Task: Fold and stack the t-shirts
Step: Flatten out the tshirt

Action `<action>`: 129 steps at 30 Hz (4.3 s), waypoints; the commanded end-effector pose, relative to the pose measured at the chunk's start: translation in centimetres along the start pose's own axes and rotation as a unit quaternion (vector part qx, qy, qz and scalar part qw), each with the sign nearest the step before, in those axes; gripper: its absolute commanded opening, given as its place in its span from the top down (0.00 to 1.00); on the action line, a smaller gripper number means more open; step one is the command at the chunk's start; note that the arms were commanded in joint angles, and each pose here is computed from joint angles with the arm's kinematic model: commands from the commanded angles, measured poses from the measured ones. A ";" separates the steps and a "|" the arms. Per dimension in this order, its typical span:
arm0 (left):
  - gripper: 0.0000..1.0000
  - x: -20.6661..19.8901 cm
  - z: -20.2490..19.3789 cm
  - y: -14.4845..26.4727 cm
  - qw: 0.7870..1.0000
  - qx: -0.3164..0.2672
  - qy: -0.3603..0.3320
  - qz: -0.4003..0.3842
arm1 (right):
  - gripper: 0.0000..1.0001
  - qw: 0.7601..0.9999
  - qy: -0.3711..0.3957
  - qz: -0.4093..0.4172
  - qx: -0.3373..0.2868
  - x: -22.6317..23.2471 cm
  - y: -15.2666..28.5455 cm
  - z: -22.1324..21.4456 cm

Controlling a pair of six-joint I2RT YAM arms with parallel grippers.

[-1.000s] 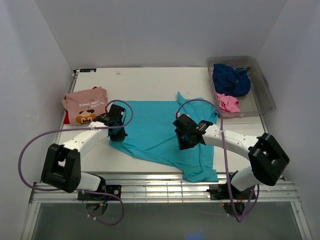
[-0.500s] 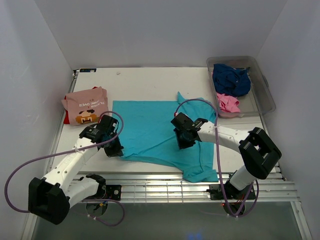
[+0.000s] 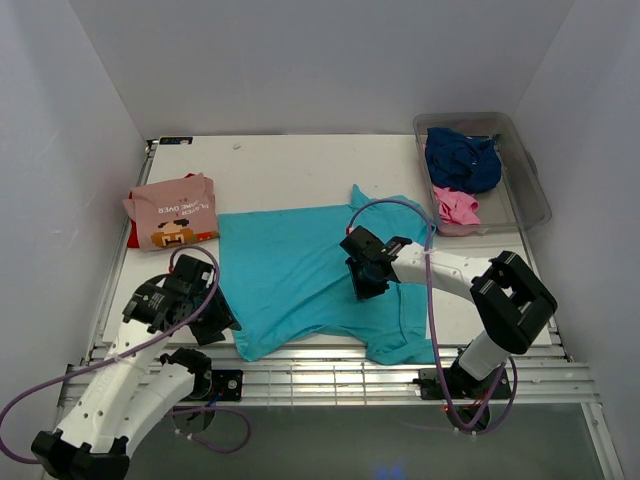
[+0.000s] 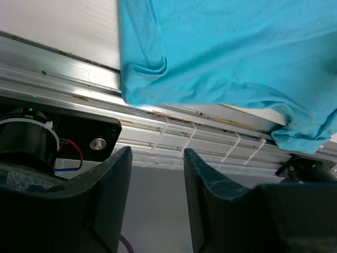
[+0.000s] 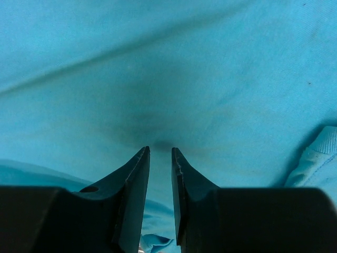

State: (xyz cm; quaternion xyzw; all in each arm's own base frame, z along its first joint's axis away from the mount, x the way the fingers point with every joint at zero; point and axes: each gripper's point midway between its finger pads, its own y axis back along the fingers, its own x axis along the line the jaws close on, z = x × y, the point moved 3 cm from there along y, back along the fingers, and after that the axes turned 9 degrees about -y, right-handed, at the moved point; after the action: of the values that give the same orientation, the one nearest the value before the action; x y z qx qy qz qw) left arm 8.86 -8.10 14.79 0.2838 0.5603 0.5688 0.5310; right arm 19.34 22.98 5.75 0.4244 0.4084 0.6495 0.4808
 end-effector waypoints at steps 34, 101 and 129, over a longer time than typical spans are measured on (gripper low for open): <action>1.00 -4.2 15.2 -18.2 0.983 0.027 -0.119 0.140 | 0.92 0.990 -0.089 -0.105 -0.034 -8.3 -3.0 11.7; 1.00 -7.1 23.4 -16.0 0.978 -0.054 -0.144 0.140 | 0.59 0.996 -0.077 -0.039 -0.018 -7.4 0.0 11.4; 0.43 -10.7 26.2 -1.1 0.945 -0.284 -0.161 0.009 | 0.92 0.997 -0.063 -0.044 -0.027 -7.6 0.6 11.3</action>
State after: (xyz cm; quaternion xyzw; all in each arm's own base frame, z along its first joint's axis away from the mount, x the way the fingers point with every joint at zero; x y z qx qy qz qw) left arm 36.94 -9.00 22.35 0.2094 0.2782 0.6720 0.6536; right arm 30.77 16.73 6.30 0.4501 0.4002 0.5863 0.5417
